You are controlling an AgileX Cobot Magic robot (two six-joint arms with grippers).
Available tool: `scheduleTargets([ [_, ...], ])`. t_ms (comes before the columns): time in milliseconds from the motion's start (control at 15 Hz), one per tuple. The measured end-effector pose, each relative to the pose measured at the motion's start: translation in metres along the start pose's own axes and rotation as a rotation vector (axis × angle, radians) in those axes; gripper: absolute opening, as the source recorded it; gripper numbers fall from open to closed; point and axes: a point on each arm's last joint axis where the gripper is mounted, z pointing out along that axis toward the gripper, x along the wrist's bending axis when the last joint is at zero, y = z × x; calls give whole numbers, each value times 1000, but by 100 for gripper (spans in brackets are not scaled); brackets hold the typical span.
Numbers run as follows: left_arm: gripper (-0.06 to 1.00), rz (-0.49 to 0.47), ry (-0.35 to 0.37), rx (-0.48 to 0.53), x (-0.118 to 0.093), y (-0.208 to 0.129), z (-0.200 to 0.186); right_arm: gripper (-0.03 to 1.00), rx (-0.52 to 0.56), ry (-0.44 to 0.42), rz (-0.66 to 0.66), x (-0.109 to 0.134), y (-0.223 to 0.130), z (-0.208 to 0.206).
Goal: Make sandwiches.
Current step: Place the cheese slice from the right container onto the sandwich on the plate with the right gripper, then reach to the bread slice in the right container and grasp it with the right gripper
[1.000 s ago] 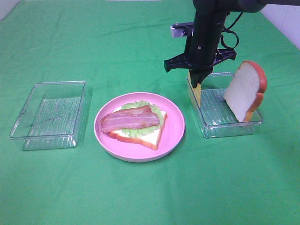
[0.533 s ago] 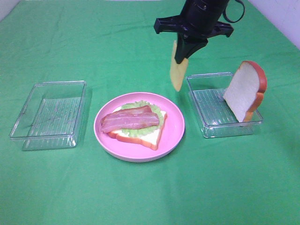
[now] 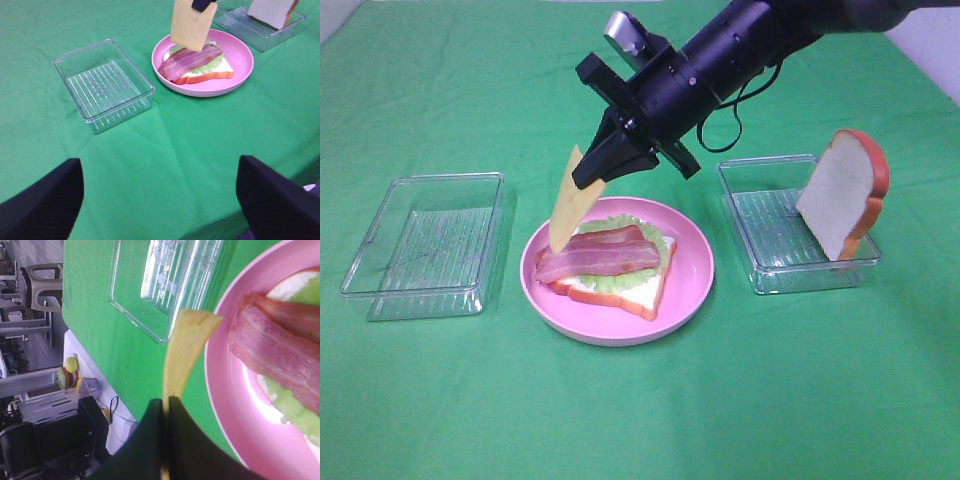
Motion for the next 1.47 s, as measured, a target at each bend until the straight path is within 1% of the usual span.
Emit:
scheduleTargets([
  [133,79,0,0,0,0,0,0,0,11,-19,36,-18,1,14],
  [200,79,0,0,0,0,0,0,0,11,-19,36,-18,1,14],
  [267,79,0,0,0,0,0,0,0,17,-46,49,-24,1,17],
  [400,79,0,0,0,0,0,0,2,6,-171,80,-37,1,17],
  [467,79,0,0,0,0,0,0,8,3,-227,96,-42,1,16],
  [533,79,0,0,0,0,0,0,25,1,-247,97,-43,1,16],
  [600,79,0,0,0,0,0,0,37,-4,-256,96,-44,2,16],
  [667,79,0,0,0,0,0,0,55,-7,-258,105,-44,2,16],
  [733,79,0,0,0,0,0,0,68,-6,-264,106,-45,2,15],
  [800,79,0,0,0,0,0,0,68,-6,-264,106,-45,2,15],
  [867,79,0,0,0,0,0,0,79,-9,-297,91,-43,1,10],
  [1000,79,0,0,0,0,0,0,82,-37,-367,57,-30,-1,-9],
  [1067,79,0,0,0,0,0,0,82,-70,-439,22,-17,-4,-27],
  [1133,79,0,0,0,0,0,0,82,-91,-486,-12,-8,-6,-40],
  [1200,79,0,0,0,0,0,0,82,-133,-564,-51,6,-11,-62],
  [1267,79,0,0,0,0,0,0,82,-161,-626,-65,13,-15,-75],
  [1333,79,0,0,0,0,0,0,82,-161,-626,-65,13,-15,-75],
  [1400,79,0,0,0,0,0,0,82,-175,-653,-65,16,-16,-81],
  [1467,79,0,0,0,0,0,0,82,-214,-749,-72,22,-21,-98],
])
